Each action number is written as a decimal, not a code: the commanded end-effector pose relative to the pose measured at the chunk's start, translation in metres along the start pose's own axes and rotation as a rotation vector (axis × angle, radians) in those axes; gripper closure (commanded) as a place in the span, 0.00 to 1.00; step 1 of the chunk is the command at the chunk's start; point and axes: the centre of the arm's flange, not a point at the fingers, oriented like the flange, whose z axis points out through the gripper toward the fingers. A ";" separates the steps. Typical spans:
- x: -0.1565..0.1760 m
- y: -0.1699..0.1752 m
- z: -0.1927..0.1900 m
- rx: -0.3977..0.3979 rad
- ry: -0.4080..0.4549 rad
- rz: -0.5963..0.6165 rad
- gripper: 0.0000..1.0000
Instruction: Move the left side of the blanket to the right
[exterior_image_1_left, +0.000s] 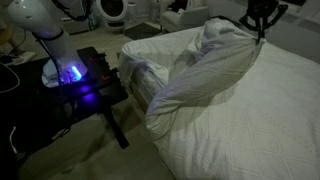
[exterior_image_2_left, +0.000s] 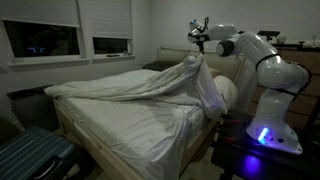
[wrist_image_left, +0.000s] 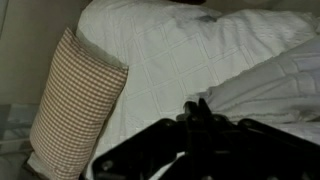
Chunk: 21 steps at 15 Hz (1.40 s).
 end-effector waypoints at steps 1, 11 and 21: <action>0.007 0.076 -0.006 0.003 -0.050 0.148 0.99; 0.046 -0.003 -0.053 0.000 -0.072 0.027 0.20; 0.076 -0.175 -0.109 0.195 0.042 -0.374 0.00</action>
